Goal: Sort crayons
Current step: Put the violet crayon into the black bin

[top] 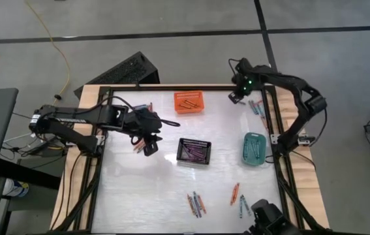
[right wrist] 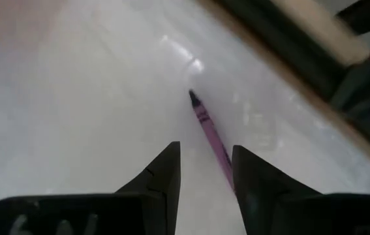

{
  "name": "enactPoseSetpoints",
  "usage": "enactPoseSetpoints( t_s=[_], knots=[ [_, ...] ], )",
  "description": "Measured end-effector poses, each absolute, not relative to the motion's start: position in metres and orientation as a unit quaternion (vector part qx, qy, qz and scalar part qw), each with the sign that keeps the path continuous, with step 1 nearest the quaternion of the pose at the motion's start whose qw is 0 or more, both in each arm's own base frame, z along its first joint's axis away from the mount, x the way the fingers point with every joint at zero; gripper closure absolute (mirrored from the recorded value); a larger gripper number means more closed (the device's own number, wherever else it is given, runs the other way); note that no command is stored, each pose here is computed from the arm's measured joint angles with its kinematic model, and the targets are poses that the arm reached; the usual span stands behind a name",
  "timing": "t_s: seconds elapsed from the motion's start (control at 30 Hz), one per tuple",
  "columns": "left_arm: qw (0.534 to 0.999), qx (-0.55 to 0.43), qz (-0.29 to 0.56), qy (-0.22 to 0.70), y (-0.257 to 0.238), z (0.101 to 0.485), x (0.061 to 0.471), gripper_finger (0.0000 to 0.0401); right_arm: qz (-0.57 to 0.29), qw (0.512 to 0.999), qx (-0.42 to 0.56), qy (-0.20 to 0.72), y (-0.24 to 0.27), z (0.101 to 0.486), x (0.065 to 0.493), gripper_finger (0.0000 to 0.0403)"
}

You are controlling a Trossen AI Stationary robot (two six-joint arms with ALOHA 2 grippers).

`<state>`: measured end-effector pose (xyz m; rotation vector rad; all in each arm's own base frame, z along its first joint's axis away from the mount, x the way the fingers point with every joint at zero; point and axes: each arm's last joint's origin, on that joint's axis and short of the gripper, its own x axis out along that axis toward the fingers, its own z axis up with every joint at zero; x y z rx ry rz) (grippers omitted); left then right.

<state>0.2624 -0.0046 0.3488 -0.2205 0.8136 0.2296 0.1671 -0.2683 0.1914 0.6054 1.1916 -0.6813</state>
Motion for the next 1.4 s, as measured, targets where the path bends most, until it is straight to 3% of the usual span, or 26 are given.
enactPoseSetpoints(
  t_s=[0.2, 0.63, 1.07, 1.4],
  knots=[
    [0.906, -0.108, 0.112, 0.394, -0.004, 0.349, 0.262, 0.0264, -0.276, 0.692, 0.298, 0.597, -0.274, 0.16, 0.161, 0.0271],
    [0.906, -0.107, 0.112, 0.394, -0.004, 0.349, 0.262, 0.0264, -0.267, 0.684, 0.294, 0.611, -0.278, 0.144, 0.172, 0.0274],
    [0.907, -0.094, 0.115, 0.395, 0.003, 0.349, 0.262, 0.0264, -0.225, 0.679, 0.278, 0.641, -0.248, 0.142, 0.205, 0.0393],
    [0.908, -0.072, 0.105, 0.399, 0.003, 0.349, 0.262, 0.0264, -0.169, 0.671, 0.287, 0.662, -0.224, 0.164, 0.224, 0.0401]
  ],
)
